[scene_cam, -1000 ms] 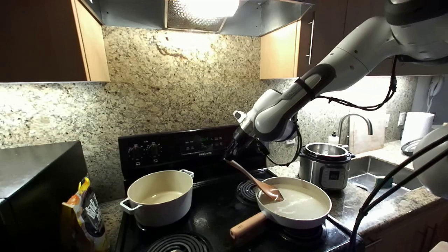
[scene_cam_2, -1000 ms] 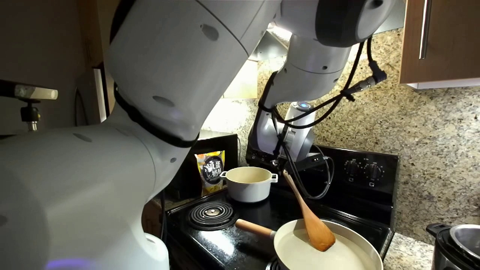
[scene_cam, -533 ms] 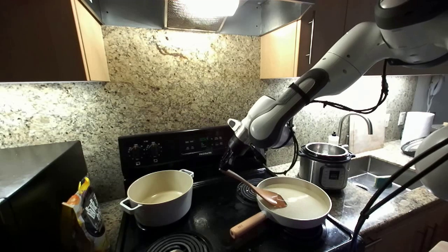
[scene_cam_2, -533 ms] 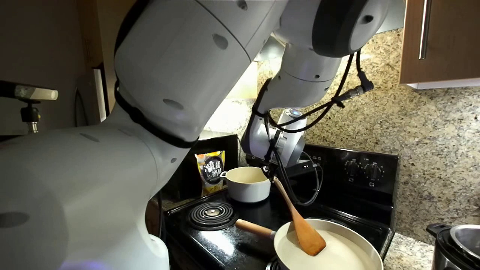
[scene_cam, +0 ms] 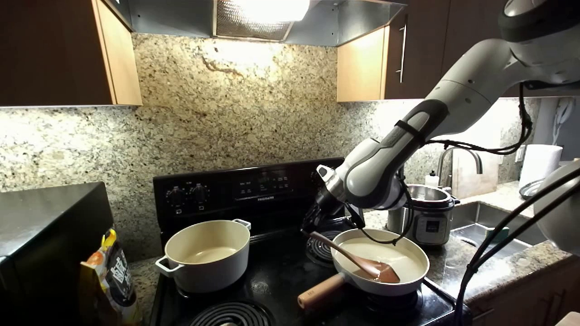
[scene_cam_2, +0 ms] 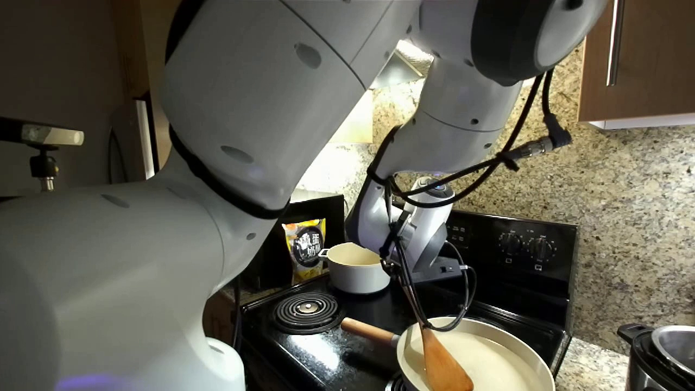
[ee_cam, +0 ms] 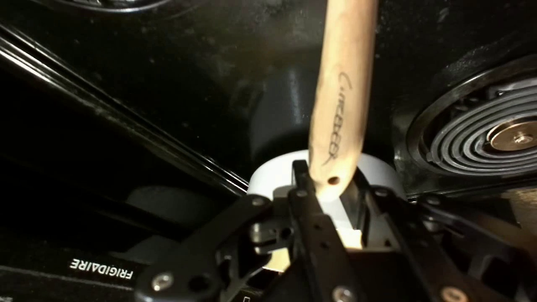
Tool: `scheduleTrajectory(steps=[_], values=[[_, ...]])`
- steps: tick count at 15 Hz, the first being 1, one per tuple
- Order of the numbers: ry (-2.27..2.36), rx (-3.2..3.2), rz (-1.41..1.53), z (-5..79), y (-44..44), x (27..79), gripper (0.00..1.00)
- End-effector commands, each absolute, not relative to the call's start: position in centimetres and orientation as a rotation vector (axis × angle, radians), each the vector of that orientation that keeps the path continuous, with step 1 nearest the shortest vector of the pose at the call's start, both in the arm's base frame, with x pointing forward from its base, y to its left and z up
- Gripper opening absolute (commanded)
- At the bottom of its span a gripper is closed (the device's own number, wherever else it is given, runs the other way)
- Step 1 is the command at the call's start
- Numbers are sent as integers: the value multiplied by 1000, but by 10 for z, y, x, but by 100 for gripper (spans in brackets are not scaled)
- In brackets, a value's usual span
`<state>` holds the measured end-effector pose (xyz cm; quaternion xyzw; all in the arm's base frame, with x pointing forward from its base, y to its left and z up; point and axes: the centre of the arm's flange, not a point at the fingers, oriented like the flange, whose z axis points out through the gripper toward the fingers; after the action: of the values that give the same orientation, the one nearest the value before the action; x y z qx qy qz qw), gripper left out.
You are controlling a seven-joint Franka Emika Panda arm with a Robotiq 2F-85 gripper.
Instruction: Pick up the cooking stick and stir in the pan
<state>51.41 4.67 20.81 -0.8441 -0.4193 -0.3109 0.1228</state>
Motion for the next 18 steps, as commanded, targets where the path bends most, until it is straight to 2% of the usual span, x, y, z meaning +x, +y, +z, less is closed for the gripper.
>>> scheduleTrajectory(steps=[1,7,14,18], values=[[-1114,-2481,-909,210,12,500,10],[-1096,-2554,-935,228,-31,524,10],[-1305,-2522,-826,272,9,607,10],[-1438,-2416,-719,265,50,629,10]])
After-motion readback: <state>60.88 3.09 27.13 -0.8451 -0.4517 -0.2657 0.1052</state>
